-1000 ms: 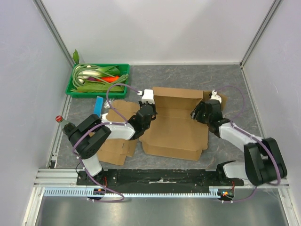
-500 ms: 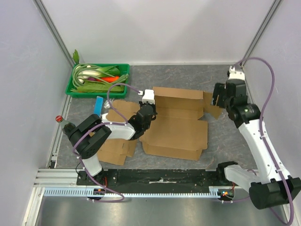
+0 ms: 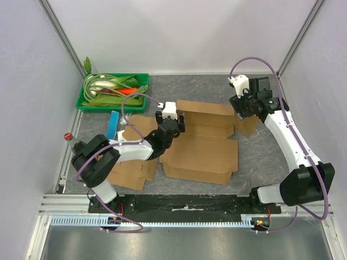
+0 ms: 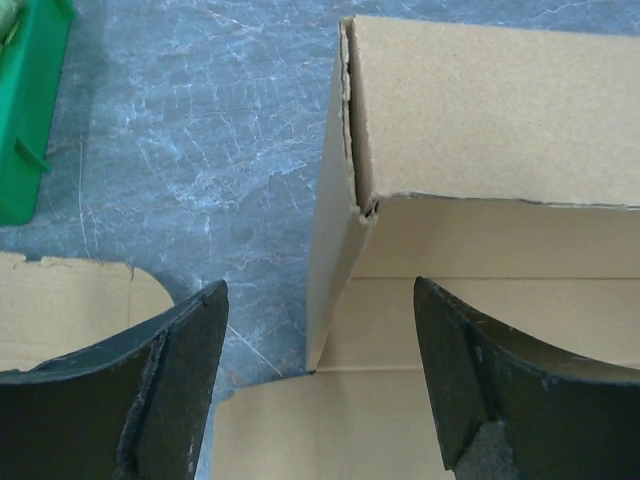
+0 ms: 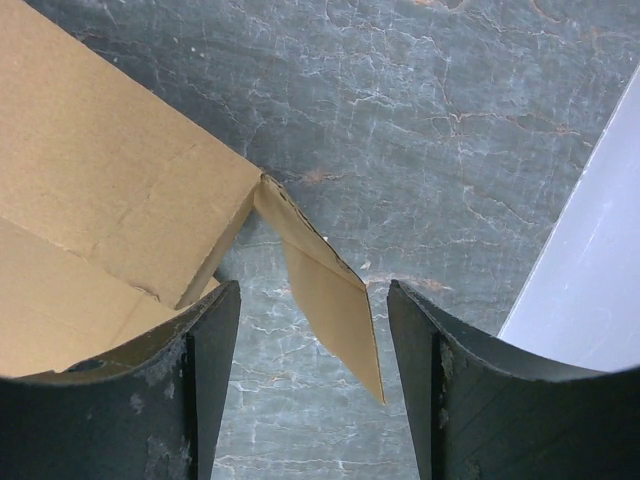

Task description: Fold the paper box

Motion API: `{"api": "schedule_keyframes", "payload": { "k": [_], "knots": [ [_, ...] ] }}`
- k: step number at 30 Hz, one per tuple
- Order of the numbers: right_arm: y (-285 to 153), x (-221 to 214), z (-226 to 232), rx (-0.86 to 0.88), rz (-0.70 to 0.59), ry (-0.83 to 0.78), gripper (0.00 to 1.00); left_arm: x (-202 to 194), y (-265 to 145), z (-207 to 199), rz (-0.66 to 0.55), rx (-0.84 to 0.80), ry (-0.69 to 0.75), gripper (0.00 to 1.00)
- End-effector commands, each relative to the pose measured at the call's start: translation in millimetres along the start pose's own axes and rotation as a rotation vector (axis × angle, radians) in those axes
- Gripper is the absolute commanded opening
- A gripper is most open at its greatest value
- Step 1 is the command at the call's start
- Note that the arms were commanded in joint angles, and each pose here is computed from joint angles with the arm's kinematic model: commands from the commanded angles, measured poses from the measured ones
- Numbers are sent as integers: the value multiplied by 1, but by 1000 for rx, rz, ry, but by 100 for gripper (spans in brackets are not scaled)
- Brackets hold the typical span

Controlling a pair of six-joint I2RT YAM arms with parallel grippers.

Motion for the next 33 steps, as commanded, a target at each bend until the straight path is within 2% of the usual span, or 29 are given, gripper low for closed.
{"api": "schedule_keyframes", "payload": {
  "k": [1,3,6,9,12,13,15,17,19,21,25,30,33],
  "knots": [
    [-1,10,-17,-55,-38,-61,68,35,-25,-9,8,-21,-218,82],
    [3,12,-18,-52,-48,-54,68,30,-37,-2,61,-14,-226,82],
    [12,7,-16,-47,-23,-45,65,36,-61,6,94,-29,-323,82],
    [16,3,-11,-33,-22,-45,63,36,-84,9,119,-109,-402,75],
    [20,2,-8,-18,-37,-39,60,24,-100,3,165,-243,-409,59],
    [22,1,-9,-17,-34,-37,57,23,-103,-5,139,-323,-402,49],
    [22,0,-6,-10,-28,-33,55,9,-103,-19,185,-421,-382,44],
    [23,-4,-6,-20,-11,-30,52,10,-103,-43,193,-525,-395,36],
    [20,-6,-6,-38,-5,-26,50,-5,-105,-67,237,-605,-361,26],
    [19,-9,-6,-55,3,-20,50,-6,-107,-87,184,-677,-319,22],
    [20,-19,-10,-70,20,16,45,-26,-110,-136,169,-793,-243,12],
    [20,-22,-5,-46,-1,34,44,-69,-105,-164,149,-827,-93,9],
    [18,-24,-1,-41,-17,72,44,-89,-102,-175,161,-837,-72,9]
  ]
}}
Point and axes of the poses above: each gripper's point midway between its finger pads, its own y axis out along the fingers, its own z axis along the line the jaws close on, x = y × z, the point moved 7 cm from there along -y, back along the fingers, and after that the axes turned 12 degrees about -y, right-handed, at the moved point
